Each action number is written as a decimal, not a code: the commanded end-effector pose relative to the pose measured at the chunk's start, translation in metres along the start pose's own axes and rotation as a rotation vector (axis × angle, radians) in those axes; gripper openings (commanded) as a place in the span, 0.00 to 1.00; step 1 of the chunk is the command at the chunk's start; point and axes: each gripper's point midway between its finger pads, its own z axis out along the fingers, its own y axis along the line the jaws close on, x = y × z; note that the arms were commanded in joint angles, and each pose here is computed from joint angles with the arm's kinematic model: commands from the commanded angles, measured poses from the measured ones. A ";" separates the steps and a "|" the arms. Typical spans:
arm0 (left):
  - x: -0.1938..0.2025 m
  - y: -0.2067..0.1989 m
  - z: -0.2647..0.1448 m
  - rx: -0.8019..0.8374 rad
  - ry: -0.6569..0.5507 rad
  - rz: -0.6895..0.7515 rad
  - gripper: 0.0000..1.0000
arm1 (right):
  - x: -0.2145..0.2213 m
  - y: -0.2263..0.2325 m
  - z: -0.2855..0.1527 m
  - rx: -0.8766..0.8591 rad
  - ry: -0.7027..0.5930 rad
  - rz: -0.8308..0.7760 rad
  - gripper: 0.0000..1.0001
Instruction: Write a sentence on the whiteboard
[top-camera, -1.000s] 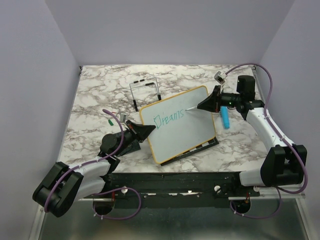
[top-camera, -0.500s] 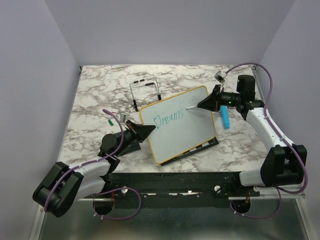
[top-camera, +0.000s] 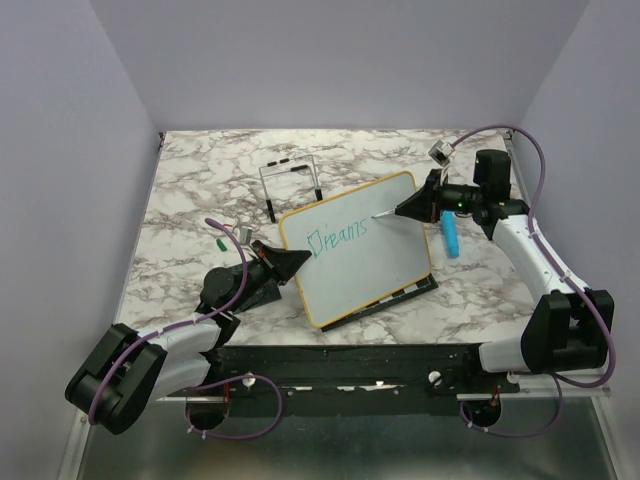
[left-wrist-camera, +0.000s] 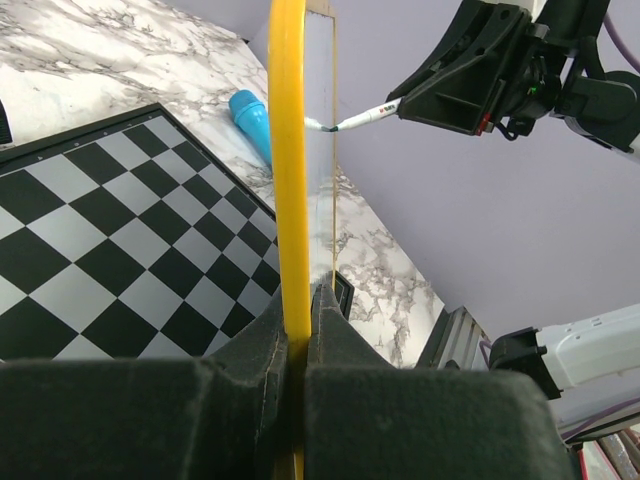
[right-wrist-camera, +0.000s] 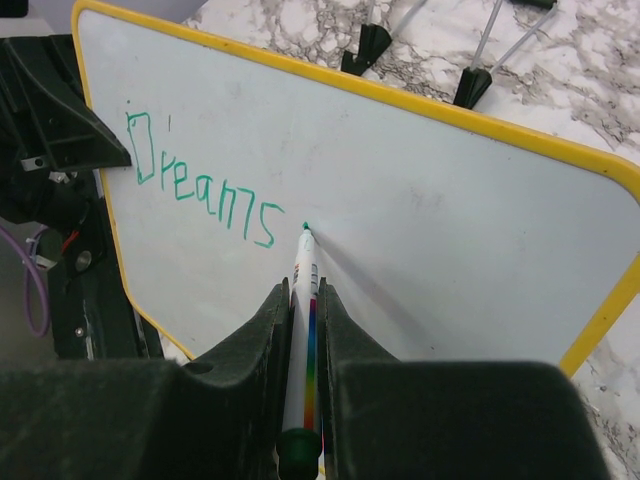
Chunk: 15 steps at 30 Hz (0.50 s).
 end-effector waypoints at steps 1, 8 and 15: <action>0.018 0.014 -0.005 -0.029 0.074 0.094 0.00 | 0.009 -0.003 -0.005 0.029 0.024 -0.004 0.01; 0.018 0.015 -0.005 -0.032 0.073 0.097 0.00 | 0.028 0.000 -0.010 0.027 0.057 0.006 0.01; 0.019 0.015 -0.006 -0.031 0.076 0.096 0.00 | 0.029 0.000 -0.011 0.026 0.066 0.013 0.01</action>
